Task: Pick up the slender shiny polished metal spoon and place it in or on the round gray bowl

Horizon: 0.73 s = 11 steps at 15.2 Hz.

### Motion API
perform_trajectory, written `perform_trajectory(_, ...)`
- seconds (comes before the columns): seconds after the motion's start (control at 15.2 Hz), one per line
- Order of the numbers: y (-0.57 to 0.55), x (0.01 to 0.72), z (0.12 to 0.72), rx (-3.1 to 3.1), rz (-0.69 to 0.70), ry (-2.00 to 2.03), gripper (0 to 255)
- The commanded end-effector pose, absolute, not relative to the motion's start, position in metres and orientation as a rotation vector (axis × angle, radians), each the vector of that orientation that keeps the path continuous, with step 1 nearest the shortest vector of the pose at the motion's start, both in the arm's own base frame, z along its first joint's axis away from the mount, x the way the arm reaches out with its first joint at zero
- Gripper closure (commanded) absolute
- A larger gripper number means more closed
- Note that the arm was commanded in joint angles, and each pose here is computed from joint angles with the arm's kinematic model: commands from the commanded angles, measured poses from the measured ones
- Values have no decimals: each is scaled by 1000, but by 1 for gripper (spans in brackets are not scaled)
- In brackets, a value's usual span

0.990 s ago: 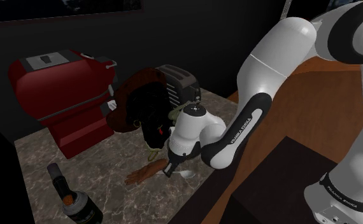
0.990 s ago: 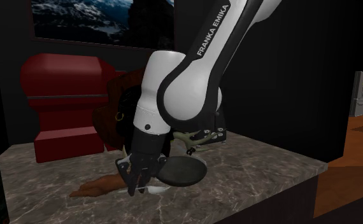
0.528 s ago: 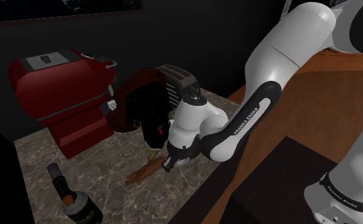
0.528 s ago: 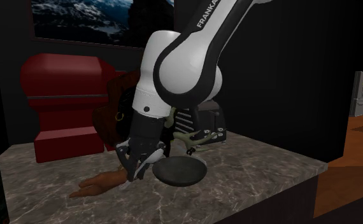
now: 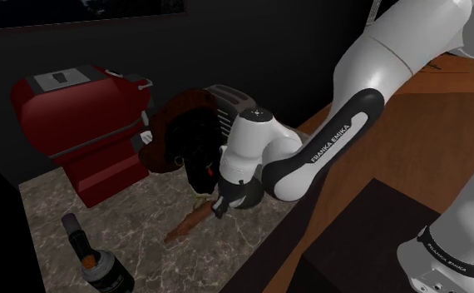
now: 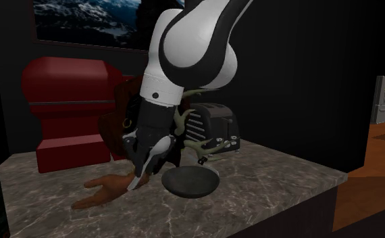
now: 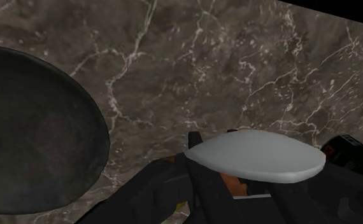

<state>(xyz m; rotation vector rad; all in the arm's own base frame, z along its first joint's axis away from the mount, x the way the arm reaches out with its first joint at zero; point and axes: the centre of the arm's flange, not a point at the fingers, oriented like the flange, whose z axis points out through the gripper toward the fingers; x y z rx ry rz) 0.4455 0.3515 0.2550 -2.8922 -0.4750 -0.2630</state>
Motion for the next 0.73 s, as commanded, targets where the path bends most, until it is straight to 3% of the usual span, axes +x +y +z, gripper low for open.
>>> perform_trajectory(0.0,341,455,263,-2891,-267,-473,255)
perform_trajectory(0.66,232,528,273,-2891,-267,-473,255)
